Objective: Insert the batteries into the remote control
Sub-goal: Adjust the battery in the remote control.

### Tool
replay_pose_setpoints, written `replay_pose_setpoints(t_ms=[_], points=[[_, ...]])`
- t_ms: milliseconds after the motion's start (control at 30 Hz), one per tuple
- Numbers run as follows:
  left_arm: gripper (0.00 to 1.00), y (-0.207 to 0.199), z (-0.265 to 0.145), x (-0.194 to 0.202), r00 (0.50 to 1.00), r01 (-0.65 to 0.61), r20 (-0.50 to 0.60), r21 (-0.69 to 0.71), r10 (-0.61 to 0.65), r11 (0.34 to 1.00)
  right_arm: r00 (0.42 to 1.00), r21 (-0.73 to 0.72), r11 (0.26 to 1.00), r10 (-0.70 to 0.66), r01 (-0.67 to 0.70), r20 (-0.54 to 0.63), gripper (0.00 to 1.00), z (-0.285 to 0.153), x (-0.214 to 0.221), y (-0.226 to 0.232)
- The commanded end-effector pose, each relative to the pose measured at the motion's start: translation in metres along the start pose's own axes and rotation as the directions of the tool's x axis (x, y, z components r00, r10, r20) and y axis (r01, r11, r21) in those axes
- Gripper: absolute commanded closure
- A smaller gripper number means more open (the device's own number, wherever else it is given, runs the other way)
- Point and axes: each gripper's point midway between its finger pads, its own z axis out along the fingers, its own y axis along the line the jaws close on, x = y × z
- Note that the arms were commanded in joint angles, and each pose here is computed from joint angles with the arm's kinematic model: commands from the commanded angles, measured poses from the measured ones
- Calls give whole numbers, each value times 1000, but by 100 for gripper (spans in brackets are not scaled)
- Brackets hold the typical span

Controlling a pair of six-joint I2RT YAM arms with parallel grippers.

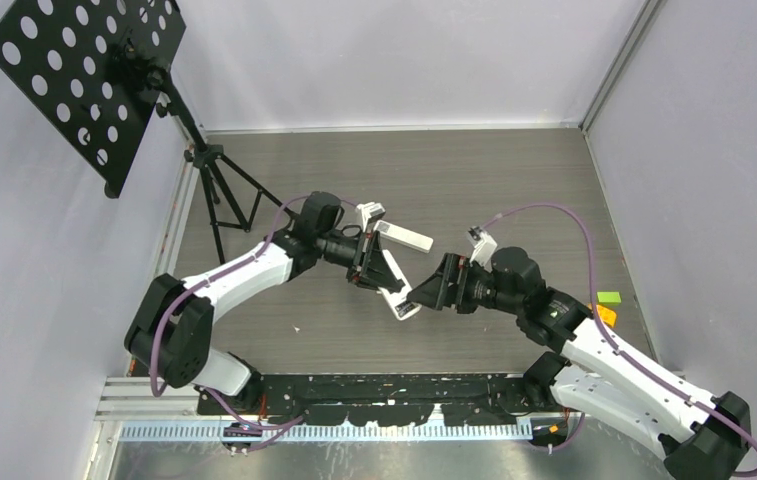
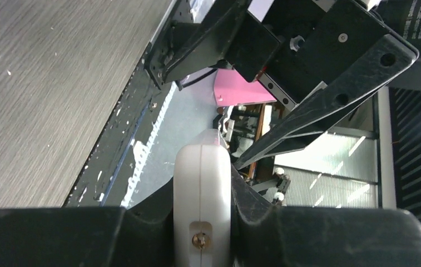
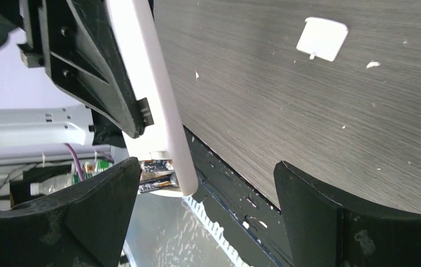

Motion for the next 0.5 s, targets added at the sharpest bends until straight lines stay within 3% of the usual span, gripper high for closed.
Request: replay_pose_setpoints(t_ms=[0, 300, 467], points=[[100, -6, -8, 30, 993, -21, -114, -25, 18, 999, 995, -161, 982, -98, 95, -11, 5, 3, 1, 31], [100, 4, -2, 27, 991, 21, -133, -38, -25, 999, 990, -263, 957, -135, 122, -32, 3, 10, 8, 49], [100, 4, -1, 28, 989, 22, -148, -22, -25, 1000, 964, -293, 932, -249, 213, -92, 3, 9, 31, 51]])
